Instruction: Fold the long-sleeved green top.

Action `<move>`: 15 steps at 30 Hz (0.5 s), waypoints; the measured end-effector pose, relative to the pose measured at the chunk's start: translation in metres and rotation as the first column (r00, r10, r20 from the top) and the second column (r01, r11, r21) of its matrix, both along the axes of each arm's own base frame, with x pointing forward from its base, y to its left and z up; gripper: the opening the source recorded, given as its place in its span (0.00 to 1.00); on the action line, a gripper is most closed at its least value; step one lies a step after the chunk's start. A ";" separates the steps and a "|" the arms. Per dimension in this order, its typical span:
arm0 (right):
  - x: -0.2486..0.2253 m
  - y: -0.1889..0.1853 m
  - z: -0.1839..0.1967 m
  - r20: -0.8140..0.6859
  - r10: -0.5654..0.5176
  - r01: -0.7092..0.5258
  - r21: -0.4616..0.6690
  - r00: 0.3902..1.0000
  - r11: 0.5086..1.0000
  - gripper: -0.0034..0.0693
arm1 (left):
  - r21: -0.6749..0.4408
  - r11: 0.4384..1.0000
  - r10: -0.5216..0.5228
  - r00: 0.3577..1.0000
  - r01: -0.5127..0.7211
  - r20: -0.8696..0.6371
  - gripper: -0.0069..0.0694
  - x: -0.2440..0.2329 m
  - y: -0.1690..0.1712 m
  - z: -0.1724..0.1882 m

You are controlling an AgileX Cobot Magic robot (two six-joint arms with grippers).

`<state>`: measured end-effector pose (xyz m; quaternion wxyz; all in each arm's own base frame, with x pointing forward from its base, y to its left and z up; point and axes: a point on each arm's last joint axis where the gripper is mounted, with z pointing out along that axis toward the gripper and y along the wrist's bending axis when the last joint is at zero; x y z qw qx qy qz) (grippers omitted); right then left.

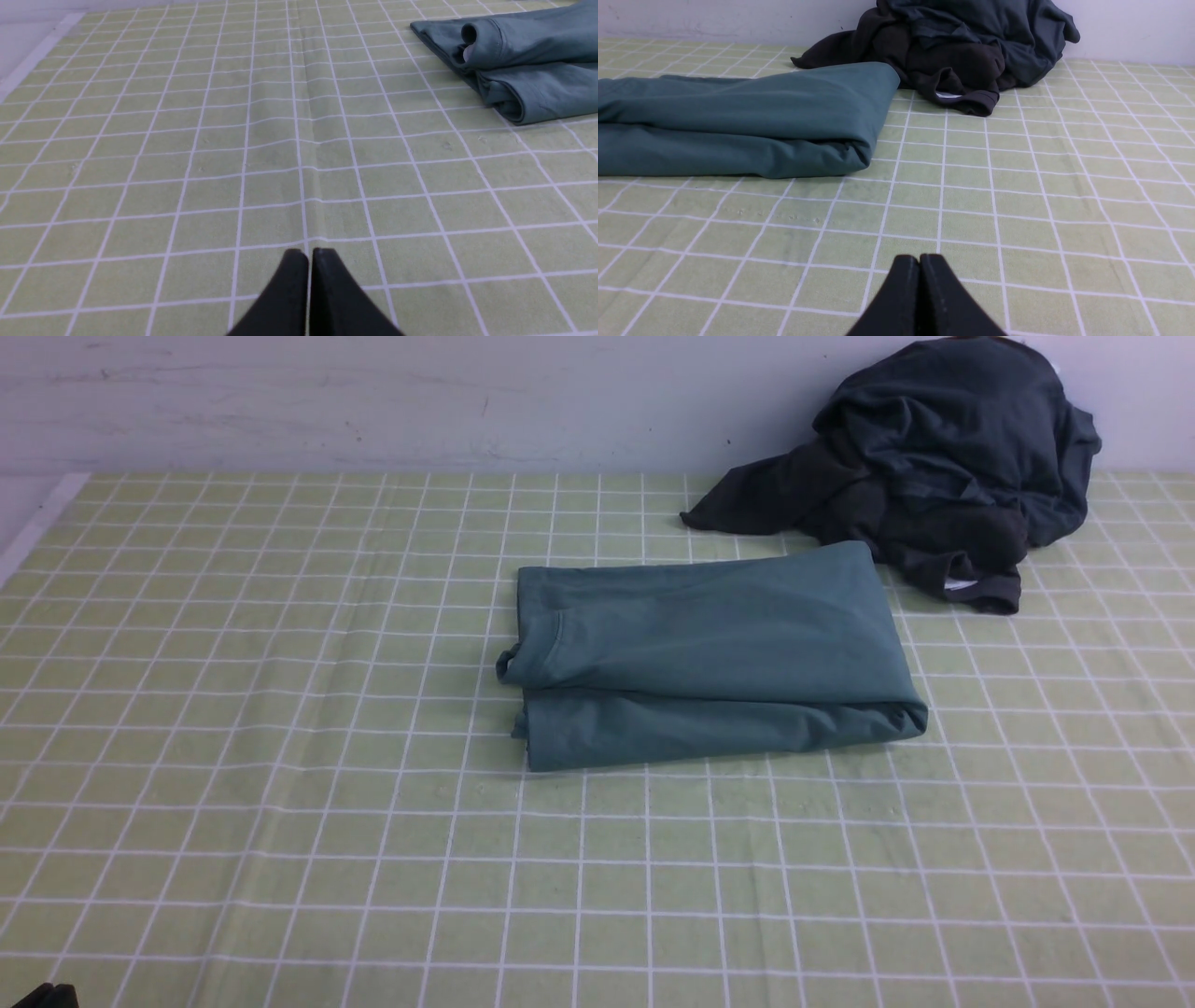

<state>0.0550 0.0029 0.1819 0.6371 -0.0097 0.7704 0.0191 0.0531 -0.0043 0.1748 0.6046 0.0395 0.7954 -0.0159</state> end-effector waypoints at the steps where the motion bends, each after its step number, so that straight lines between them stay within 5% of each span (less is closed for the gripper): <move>1: 0.000 0.000 0.000 0.000 0.000 0.000 0.000 1.000 1.000 0.03 | 0.000 1.000 0.000 1.000 0.000 0.000 0.09 0.000 0.000 0.000; 15: 0.000 0.000 0.000 0.001 0.001 -0.001 -0.006 1.000 1.000 0.03 | 0.000 1.000 0.000 1.000 0.000 0.000 0.09 0.000 0.000 0.000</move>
